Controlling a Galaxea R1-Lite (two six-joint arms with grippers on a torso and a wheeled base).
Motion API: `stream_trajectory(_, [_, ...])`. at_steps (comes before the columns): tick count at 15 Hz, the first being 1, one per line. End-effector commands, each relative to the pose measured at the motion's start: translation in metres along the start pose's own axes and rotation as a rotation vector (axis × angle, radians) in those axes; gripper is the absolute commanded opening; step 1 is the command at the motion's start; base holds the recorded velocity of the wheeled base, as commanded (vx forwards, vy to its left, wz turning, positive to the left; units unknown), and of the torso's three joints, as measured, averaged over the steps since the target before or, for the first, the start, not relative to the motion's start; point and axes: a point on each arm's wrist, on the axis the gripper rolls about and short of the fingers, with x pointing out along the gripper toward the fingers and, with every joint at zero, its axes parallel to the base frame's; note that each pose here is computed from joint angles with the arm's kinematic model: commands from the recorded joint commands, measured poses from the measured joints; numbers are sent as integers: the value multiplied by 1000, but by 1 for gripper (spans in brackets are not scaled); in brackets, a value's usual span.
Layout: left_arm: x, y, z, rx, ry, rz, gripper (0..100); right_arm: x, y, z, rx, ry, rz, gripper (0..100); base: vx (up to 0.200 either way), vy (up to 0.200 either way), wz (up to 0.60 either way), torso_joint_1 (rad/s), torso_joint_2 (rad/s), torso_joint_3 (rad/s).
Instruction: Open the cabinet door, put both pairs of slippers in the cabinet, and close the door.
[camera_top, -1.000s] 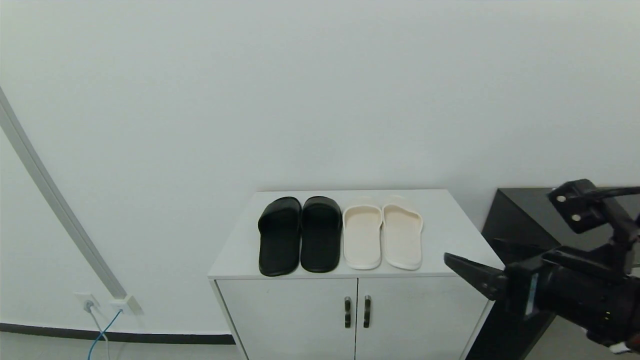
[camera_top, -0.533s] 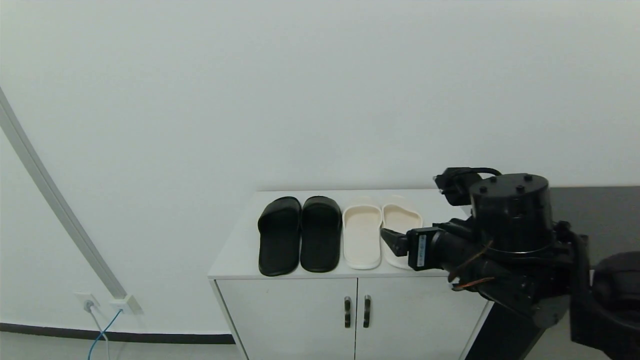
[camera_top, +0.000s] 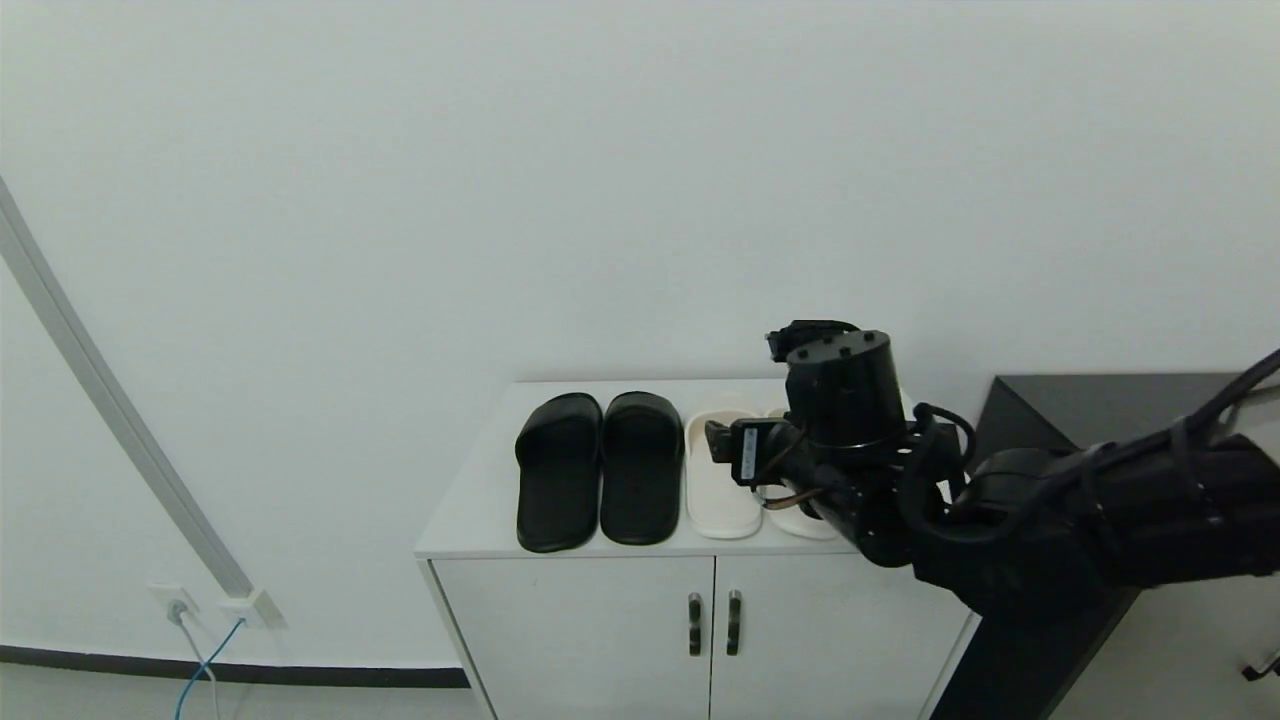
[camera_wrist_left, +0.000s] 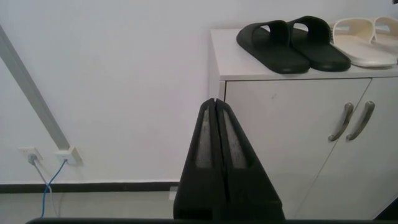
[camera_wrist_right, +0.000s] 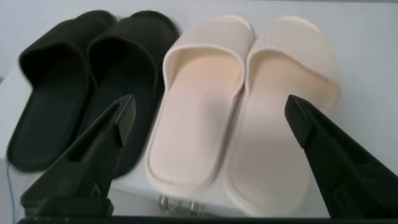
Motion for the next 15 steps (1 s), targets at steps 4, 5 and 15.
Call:
stream_trajectory(4, [0, 0, 0, 0, 1, 1, 0, 52, 6, -18, -12, 25, -64, 100, 0, 0, 0, 0, 0, 0])
stream_trajectory(5, [0, 0, 0, 0, 1, 1, 0, 58, 5, -18, -7, 19, -73, 100, 0, 0, 0, 0, 0, 0])
stream_trajectory(15, [0, 0, 0, -5, 1, 2, 0, 105, -4, -23, -8, 12, -197, 100, 0, 0, 0, 0, 0, 0])
